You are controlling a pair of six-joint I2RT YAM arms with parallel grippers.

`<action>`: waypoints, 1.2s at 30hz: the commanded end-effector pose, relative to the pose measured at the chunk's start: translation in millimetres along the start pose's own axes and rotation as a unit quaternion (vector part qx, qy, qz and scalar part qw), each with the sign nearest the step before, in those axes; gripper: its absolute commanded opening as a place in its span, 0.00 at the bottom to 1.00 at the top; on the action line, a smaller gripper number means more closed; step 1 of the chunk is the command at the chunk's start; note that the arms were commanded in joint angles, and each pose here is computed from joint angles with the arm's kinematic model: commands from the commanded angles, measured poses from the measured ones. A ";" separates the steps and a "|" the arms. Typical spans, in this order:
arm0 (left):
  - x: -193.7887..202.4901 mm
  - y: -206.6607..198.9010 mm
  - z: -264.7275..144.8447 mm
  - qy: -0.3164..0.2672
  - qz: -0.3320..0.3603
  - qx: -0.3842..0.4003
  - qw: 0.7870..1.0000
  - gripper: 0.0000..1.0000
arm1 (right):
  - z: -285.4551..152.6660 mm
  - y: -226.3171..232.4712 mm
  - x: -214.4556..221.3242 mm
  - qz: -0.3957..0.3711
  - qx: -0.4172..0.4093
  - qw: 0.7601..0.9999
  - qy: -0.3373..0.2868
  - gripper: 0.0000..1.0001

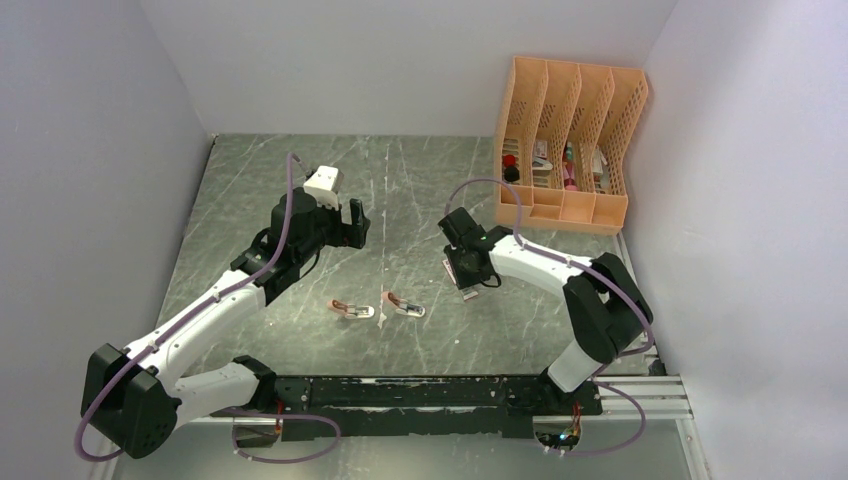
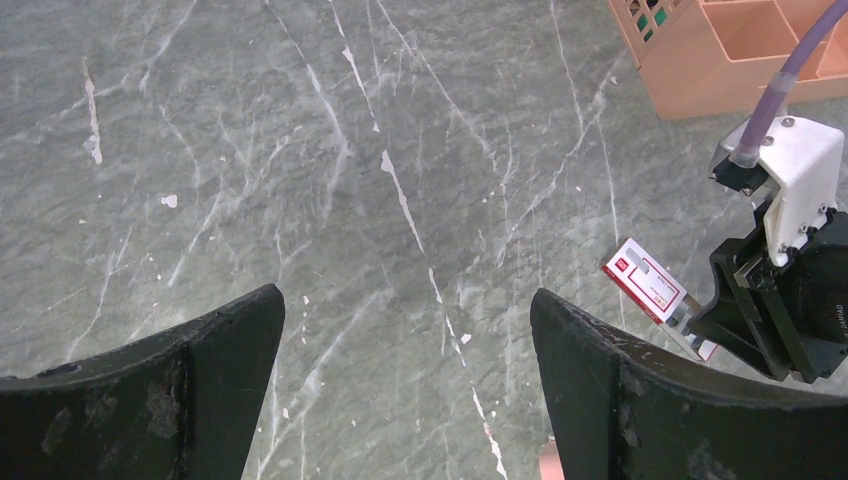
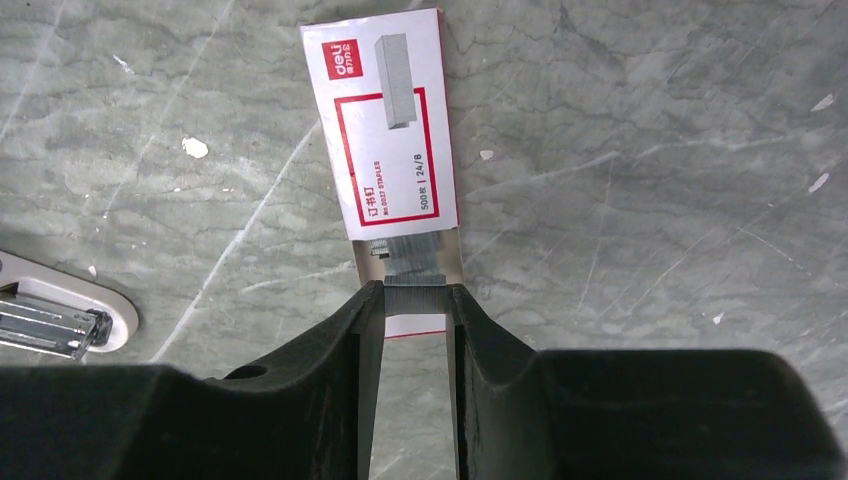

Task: Load the staples into the stapler

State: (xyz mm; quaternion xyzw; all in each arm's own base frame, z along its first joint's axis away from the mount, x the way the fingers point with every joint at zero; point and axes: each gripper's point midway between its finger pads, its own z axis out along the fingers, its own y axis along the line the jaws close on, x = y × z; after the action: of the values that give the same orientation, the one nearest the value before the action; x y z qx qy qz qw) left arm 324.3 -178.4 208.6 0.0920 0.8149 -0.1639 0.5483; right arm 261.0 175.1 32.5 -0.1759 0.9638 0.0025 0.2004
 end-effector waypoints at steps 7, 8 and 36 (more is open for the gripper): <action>-9.7 3.4 -3.2 -0.011 -0.004 -0.008 1.000 0.97 | -24.1 14.8 -19.9 0.014 -0.007 0.999 -0.029 0.31; -9.1 4.0 -3.4 -0.011 -0.005 -0.009 1.000 0.97 | -24.8 19.7 -19.5 0.015 -0.007 0.999 -0.029 0.31; 0.8 10.8 -12.0 0.004 -0.015 -0.024 1.000 0.96 | -18.9 81.4 17.7 0.048 0.008 0.999 -0.016 0.31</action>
State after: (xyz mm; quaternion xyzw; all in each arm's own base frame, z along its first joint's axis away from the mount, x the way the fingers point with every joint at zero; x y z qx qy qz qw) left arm 317.4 -169.4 209.1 0.0776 0.8212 -0.1551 0.5437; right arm 212.3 252.2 37.4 -0.1434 0.9673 0.0199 0.2083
